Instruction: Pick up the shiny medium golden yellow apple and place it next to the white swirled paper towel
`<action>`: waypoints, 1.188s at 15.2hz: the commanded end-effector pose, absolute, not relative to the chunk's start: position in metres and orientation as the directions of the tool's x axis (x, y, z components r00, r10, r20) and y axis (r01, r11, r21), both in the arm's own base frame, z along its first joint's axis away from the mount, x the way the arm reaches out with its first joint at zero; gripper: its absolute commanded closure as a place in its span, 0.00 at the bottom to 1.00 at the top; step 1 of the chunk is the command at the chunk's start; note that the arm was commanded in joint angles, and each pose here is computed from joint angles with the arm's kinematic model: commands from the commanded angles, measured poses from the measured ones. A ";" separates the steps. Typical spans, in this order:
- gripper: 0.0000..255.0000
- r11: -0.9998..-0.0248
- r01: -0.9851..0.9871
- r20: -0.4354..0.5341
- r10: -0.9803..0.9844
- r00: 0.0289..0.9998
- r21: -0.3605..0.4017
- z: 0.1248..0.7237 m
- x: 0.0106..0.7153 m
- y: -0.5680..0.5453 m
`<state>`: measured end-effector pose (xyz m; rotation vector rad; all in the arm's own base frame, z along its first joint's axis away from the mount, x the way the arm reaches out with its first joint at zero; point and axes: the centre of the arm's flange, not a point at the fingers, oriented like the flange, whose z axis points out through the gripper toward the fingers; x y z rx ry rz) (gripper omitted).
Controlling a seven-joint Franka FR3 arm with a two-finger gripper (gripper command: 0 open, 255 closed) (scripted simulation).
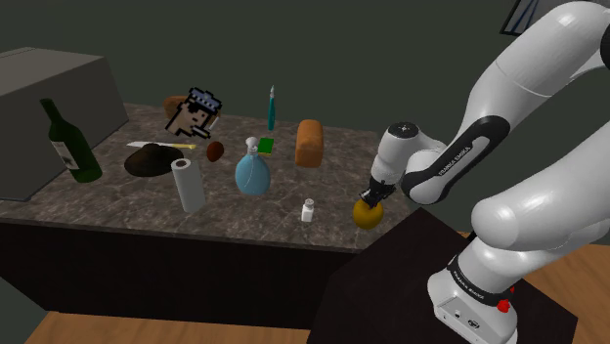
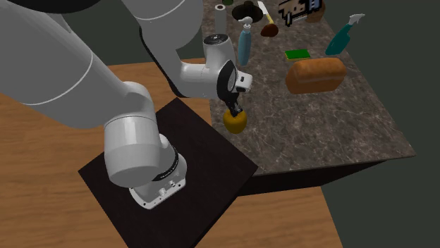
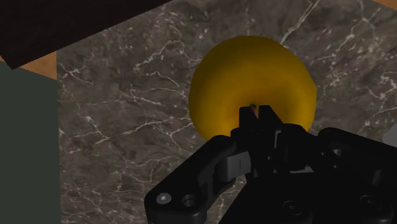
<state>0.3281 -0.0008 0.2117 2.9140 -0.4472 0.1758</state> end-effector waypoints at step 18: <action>1.00 -0.937 -0.307 0.145 -0.285 0.948 0.167 0.301 0.328 -0.001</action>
